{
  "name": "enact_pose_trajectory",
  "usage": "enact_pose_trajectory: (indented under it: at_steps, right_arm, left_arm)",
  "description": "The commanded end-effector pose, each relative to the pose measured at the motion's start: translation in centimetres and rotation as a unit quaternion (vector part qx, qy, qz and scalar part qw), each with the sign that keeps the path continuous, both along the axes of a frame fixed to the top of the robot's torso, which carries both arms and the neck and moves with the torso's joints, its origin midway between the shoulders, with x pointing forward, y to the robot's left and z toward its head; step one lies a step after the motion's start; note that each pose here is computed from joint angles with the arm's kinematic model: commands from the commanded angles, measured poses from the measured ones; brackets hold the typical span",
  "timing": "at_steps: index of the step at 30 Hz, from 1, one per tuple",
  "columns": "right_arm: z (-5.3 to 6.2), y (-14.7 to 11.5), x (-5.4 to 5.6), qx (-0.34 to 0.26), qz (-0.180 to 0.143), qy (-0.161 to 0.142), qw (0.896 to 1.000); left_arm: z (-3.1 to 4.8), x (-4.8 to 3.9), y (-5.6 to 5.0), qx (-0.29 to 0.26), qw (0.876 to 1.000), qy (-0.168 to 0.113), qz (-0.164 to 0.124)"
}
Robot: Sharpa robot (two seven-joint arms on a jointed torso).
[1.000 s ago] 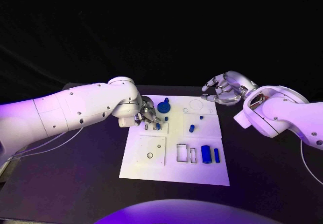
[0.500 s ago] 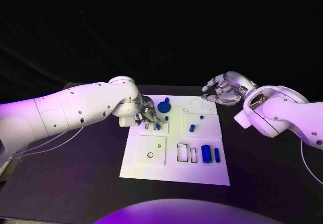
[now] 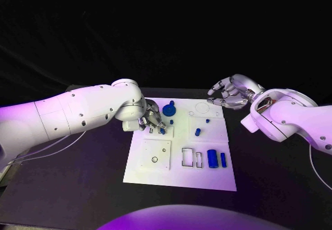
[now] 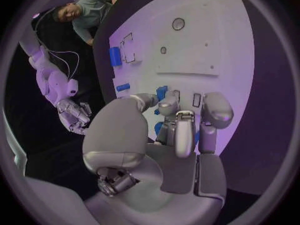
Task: Assemble the parts on the task board
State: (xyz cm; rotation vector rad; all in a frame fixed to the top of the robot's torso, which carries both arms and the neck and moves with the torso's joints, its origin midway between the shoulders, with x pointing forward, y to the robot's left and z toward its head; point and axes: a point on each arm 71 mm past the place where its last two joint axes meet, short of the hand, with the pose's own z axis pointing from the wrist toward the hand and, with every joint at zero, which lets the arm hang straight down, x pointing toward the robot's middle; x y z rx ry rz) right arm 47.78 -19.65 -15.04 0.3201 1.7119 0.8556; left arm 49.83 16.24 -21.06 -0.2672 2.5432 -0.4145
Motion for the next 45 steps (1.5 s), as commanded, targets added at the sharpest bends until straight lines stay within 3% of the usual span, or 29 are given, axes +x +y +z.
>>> enact_pose_trajectory:
  at_steps: [1,12,23,32,45]
  right_arm:
    - [-0.1,0.1,0.0,-0.005,0.005,0.004,1.000]
    - [-0.1,0.0,0.0,-0.005,0.003,0.005,1.000]
    - [-0.2,-0.2,0.0,-0.005,0.001,0.006,1.000]
    - [-0.4,-0.3,0.0,-0.005,0.000,0.008,1.000]
    - [-0.5,-0.4,0.0,-0.006,0.000,0.009,1.000]
  left_arm:
    - [0.15,-0.15,-0.3,-0.028,1.000,0.007,0.010]
    - [0.76,-0.46,-0.1,-0.049,0.998,-0.021,0.022]
    - [1.37,-0.74,0.4,-0.025,0.994,-0.106,-0.005]
    - [1.03,-1.21,0.8,0.003,0.988,-0.154,-0.033]
    - [0.11,-1.55,0.9,0.011,0.985,-0.166,-0.041]
